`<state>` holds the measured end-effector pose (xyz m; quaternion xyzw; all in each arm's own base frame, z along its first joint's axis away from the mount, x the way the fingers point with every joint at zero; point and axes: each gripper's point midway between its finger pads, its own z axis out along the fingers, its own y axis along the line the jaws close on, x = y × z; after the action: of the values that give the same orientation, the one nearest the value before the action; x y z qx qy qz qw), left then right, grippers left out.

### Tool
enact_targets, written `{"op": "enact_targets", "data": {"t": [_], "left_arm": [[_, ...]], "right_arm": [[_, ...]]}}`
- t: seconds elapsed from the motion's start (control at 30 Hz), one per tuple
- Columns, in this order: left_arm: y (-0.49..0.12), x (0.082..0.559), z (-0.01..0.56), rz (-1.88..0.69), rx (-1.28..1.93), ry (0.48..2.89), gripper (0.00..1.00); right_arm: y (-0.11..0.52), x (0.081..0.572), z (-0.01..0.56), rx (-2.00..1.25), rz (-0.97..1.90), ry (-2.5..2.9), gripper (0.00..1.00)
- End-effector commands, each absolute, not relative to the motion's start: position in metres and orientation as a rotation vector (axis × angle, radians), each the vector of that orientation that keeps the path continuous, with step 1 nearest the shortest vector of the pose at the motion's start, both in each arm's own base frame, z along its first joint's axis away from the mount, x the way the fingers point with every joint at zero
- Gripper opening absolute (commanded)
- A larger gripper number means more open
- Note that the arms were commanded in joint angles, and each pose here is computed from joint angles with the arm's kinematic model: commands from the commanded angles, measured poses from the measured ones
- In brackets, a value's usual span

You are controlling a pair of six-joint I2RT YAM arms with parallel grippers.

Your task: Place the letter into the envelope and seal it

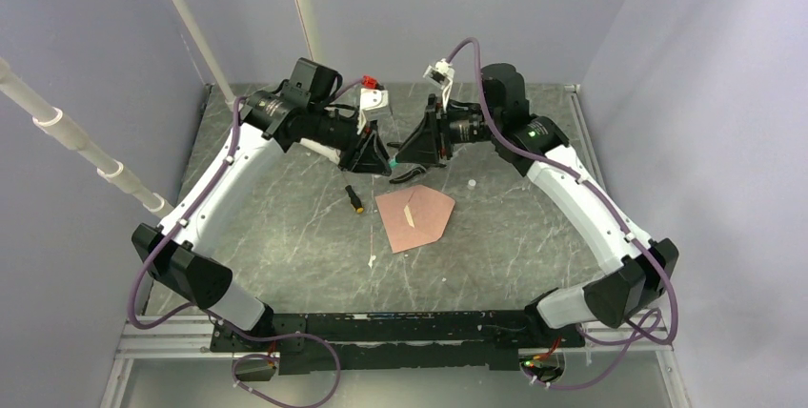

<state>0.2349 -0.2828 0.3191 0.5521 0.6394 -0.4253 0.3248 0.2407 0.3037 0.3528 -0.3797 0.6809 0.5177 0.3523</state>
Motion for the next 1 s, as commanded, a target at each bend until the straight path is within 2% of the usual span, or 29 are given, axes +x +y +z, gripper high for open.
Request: {"op": "enact_targets", "data": {"t": [0.0, 0.1, 0.13, 0.17, 0.23, 0.3, 0.5, 0.63, 0.8, 0.87, 0.97], "left_arm": [[-0.284, 0.233, 0.335, -1.105, 1.468, 1.596, 0.03], [-0.284, 0.234, 0.336, -1.094, 1.465, 1.588, 0.03], [-0.284, 0.234, 0.337, -1.089, 1.464, 1.584, 0.02], [-0.284, 0.235, 0.336, -1.084, 1.461, 1.587, 0.02], [-0.283, 0.239, 0.335, -1.057, 1.449, 1.598, 0.02], [-0.283, 0.247, 0.334, -1.014, 1.422, 1.615, 0.03], [-0.273, 0.294, 0.334, -0.743, 1.234, 1.640, 0.02], [-0.263, 0.322, 0.340, -0.595, 1.106, 1.637, 0.02], [-0.260, 0.334, 0.334, -0.535, 1.063, 1.626, 0.02], [-0.261, 0.335, 0.327, -0.531, 1.087, 1.637, 0.02], [-0.262, 0.333, 0.320, -0.545, 1.131, 1.659, 0.02]], "right_arm": [[0.309, 0.242, 0.369, -0.998, 1.369, 1.690, 0.40], [0.310, 0.242, 0.369, -0.993, 1.383, 1.695, 0.37], [0.310, 0.244, 0.370, -0.988, 1.378, 1.696, 0.31], [0.310, 0.247, 0.371, -0.970, 1.364, 1.702, 0.20], [0.309, 0.256, 0.374, -0.914, 1.317, 1.709, 0.06], [0.308, 0.269, 0.378, -0.807, 1.277, 1.729, 0.00], [0.310, 0.304, 0.383, -0.332, 1.266, 1.882, 0.00], [0.315, 0.312, 0.391, -0.159, 1.215, 1.940, 0.00], [0.303, 0.330, 0.371, 0.171, 1.149, 2.074, 0.00], [0.305, 0.331, 0.374, 0.185, 1.171, 2.059, 0.00], [0.315, 0.325, 0.380, 0.046, 1.203, 2.061, 0.37]]}}
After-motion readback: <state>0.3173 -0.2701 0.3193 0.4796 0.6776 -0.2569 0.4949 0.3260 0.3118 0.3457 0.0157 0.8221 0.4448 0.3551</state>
